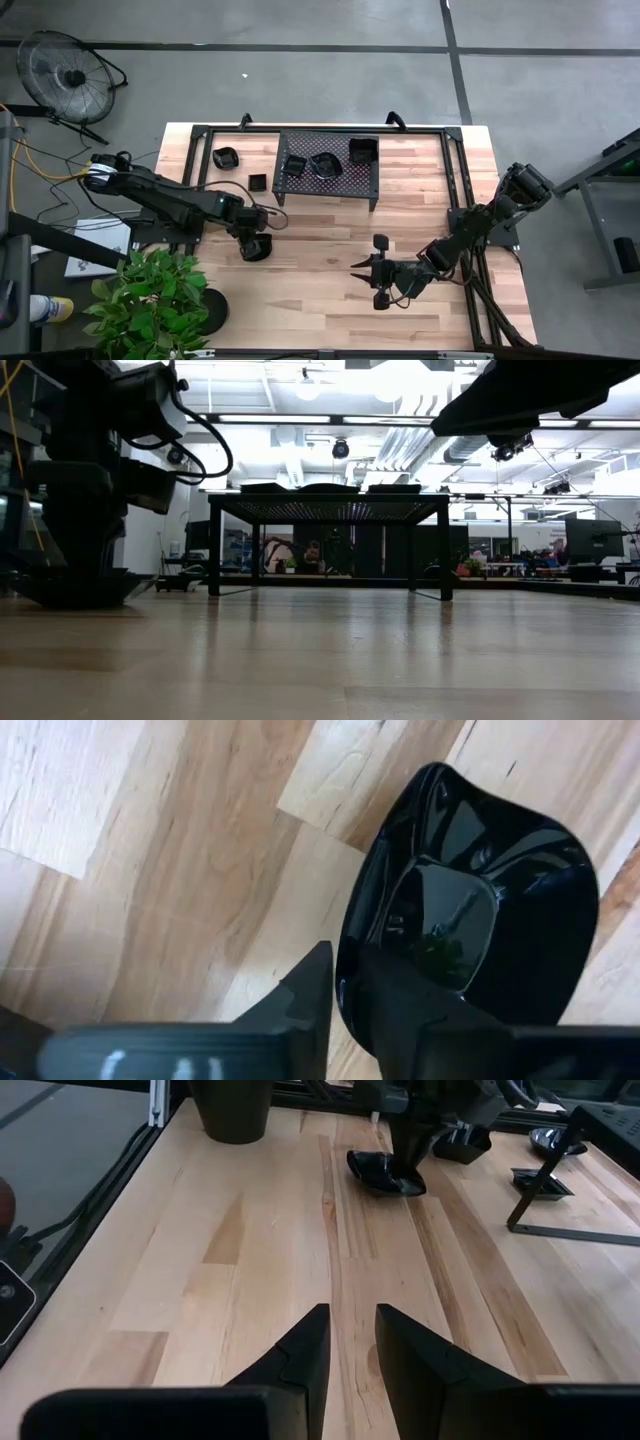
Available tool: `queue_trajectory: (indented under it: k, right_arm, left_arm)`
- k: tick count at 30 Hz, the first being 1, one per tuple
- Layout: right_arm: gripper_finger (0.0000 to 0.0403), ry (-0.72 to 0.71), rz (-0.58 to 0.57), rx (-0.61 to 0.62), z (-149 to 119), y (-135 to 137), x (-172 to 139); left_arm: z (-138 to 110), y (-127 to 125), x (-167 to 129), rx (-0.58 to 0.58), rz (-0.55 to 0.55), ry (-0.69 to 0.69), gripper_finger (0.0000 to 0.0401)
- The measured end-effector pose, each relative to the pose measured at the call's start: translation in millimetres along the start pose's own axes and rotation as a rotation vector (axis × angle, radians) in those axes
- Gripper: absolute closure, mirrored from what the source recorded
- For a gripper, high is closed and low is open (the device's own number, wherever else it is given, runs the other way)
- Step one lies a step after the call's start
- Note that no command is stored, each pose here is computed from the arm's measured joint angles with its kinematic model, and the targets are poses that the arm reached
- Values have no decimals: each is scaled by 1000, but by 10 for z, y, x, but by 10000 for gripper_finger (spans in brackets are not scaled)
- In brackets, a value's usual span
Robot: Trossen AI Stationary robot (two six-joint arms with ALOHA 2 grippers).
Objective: Pick & Place Mini shaped plates
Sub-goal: Stack the leaf-shaped plate on the leaf-shaped plates on the shelf
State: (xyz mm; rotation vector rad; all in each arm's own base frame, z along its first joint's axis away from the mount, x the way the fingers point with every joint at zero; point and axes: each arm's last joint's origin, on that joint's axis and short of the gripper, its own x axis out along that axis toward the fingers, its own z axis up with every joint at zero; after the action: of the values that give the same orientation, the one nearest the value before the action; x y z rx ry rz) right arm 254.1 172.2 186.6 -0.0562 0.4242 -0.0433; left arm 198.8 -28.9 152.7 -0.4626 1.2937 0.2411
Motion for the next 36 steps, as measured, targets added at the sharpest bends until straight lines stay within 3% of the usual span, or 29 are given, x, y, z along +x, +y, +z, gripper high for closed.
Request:
queue_trajectory:
  k: [5, 16, 24, 28, 36]
  right_arm:
    - [324, 0, 0, 2, 0, 0, 0]
    - [324, -3, -11, 38, 1, -3, 0]
    - [324, -11, -38, 101, 5, -20, 7]
    - [324, -22, -65, 140, 7, -27, 6]
    - [324, -67, -133, 219, 0, -24, 38]
  left_arm:
    - [3, -3, -5, 25, -4, -5, 394]
    - [52, -42, -45, 79, -23, -28, 400]
    - [235, -329, -308, 224, -26, -176, 400]
    - [277, -481, -465, 294, 42, -265, 401]
    - [296, -715, -721, 390, 284, -511, 401]
